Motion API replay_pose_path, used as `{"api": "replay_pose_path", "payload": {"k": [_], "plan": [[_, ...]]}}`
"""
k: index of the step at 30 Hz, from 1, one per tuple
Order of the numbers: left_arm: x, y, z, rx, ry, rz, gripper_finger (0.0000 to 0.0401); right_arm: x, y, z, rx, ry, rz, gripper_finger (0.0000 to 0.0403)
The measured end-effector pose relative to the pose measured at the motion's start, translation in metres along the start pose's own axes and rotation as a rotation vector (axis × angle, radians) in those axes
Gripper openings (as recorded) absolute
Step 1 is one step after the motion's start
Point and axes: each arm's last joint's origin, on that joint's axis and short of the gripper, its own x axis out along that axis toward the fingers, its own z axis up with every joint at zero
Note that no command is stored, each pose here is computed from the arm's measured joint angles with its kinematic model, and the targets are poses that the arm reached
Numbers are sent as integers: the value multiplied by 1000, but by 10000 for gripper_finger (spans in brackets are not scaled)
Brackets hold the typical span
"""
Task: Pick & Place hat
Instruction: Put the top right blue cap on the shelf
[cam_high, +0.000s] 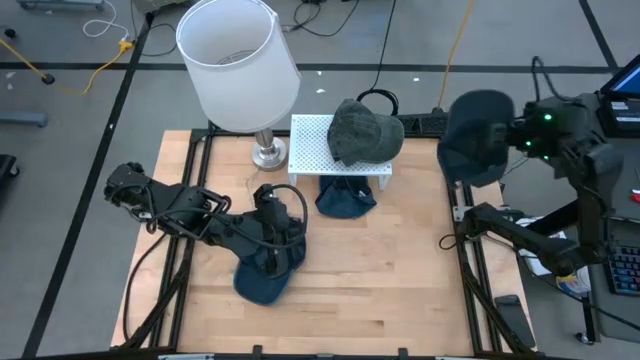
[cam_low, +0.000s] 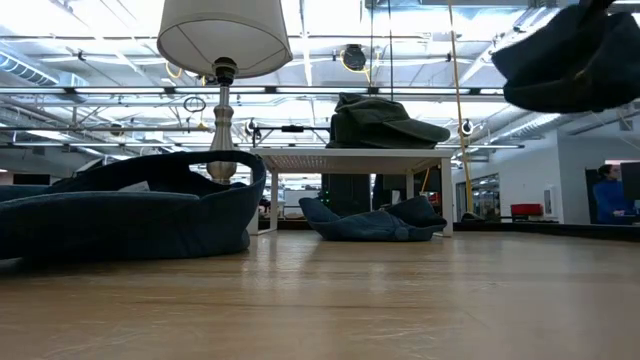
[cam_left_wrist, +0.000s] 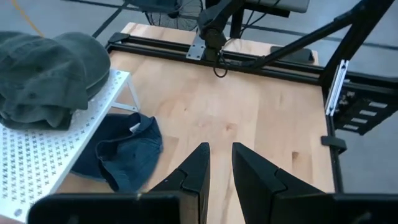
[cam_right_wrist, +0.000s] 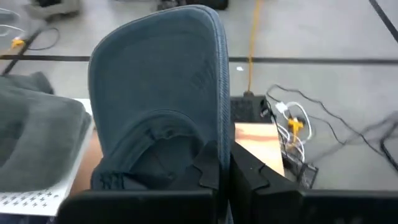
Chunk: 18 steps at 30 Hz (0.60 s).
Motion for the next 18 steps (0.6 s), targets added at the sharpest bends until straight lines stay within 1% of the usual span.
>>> {"api": "replay_pose_path", "payload": {"k": [9, 15, 18], "plan": [[-3, -8, 3, -41, -46, -43, 72, -34, 0, 8, -23, -133, 298, 1], [-6, -14, 7, -61, -95, -82, 72, -52, 0, 12, -24, -226, 456, 1], [-8, -17, 7, -64, -109, -98, 72, -57, 2, 15, -25, -259, 516, 1]]}}
